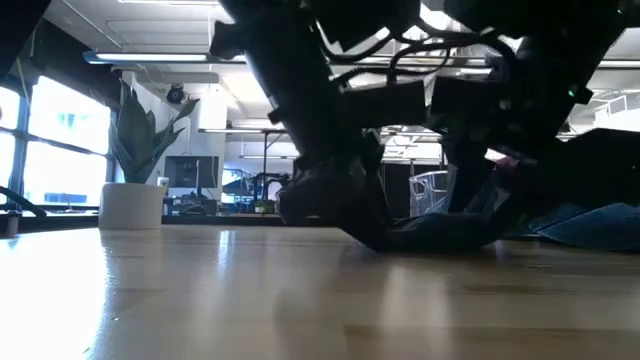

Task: Pick & Place hat
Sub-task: Put the left blue cap into the bottom transparent bin

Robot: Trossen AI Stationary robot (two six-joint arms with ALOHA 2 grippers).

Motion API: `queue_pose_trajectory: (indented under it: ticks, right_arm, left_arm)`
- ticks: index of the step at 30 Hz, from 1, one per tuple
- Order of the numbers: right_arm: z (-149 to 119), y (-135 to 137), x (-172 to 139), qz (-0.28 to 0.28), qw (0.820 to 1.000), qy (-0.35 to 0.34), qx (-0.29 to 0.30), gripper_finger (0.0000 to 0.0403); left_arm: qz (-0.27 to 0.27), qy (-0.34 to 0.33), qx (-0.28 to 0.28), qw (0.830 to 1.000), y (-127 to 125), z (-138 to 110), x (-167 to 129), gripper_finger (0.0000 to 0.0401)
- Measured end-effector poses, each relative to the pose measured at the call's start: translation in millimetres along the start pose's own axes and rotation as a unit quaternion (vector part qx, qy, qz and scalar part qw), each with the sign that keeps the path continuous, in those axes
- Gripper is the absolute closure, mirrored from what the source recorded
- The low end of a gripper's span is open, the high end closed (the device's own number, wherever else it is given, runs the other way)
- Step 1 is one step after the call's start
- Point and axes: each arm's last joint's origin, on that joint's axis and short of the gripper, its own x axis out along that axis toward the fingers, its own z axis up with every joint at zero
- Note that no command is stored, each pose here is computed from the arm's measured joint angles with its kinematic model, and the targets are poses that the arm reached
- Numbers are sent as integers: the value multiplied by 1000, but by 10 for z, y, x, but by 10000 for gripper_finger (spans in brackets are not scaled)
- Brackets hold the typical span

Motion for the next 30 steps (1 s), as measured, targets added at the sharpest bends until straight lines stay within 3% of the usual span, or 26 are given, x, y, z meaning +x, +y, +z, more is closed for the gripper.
queue_pose_trajectory:
  ticks: [5,10,14,18,25,30]
  right_arm:
    - [-21,-13,16,5,1000,11,-2,313]
    - [-33,8,-42,19,999,11,-27,394]
    - [-36,11,-153,19,999,-1,-34,379]
    - [-65,-2,-285,39,998,-7,-41,393]
    - [-170,102,-208,150,985,-35,-73,381]
    - [-243,59,-56,162,984,-69,-34,368]
  left_arm:
    - [48,27,22,998,32,-44,18,217]
    - [89,57,35,994,55,-102,38,264]
    - [89,61,37,993,56,-115,43,319]
    - [85,57,37,994,29,-105,31,386]
    - [86,40,77,993,-194,-17,-239,398]
    - [93,34,86,991,-272,8,-271,398]
